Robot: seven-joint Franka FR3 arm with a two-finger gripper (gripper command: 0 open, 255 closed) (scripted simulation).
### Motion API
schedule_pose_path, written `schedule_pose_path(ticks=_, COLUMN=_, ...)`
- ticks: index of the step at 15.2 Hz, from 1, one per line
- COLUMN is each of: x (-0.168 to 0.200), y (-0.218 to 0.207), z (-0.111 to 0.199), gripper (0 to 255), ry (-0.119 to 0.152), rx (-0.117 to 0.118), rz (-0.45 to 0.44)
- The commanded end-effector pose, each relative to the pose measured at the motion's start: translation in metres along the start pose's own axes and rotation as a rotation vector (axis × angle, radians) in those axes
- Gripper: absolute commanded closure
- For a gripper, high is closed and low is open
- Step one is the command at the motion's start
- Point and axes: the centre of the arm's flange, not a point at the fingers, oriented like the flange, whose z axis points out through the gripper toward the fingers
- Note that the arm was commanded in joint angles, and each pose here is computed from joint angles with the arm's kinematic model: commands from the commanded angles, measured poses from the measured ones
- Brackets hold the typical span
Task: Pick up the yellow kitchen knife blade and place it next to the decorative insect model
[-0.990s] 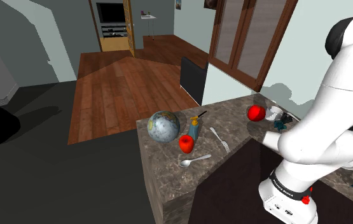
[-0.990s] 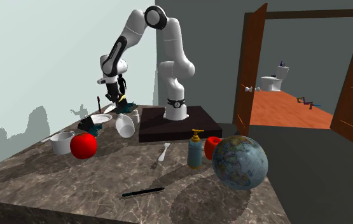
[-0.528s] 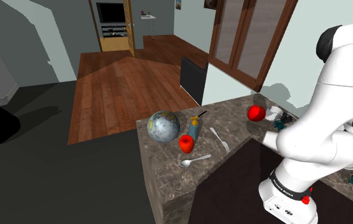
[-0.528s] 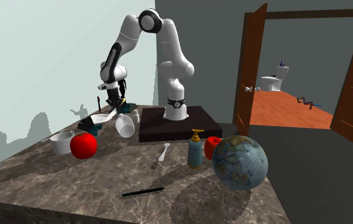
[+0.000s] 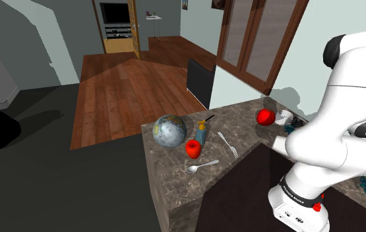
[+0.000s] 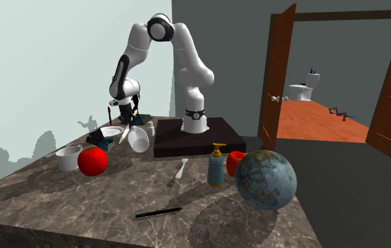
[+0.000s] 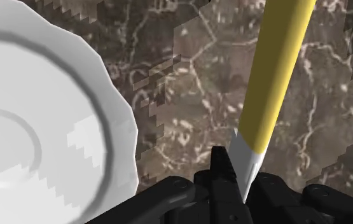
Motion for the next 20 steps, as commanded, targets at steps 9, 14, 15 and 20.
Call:
schedule_pose_path(ticks=9, x=-0.001, y=0.001, z=0.02, gripper=255, ry=-0.001, rx=0.001, rz=0.0)
schedule_pose_path(ticks=14, x=-0.001, y=0.001, z=0.02, gripper=0, ry=-0.001, rx=0.001, rz=0.0)
schedule_pose_path(ticks=15, x=-0.001, y=0.001, z=0.02, gripper=0, ry=-0.001, rx=0.001, rz=0.0)
schedule_pose_path(ticks=20, x=-0.001, y=0.001, z=-0.03, gripper=0, ry=-0.001, rx=0.001, rz=0.0)
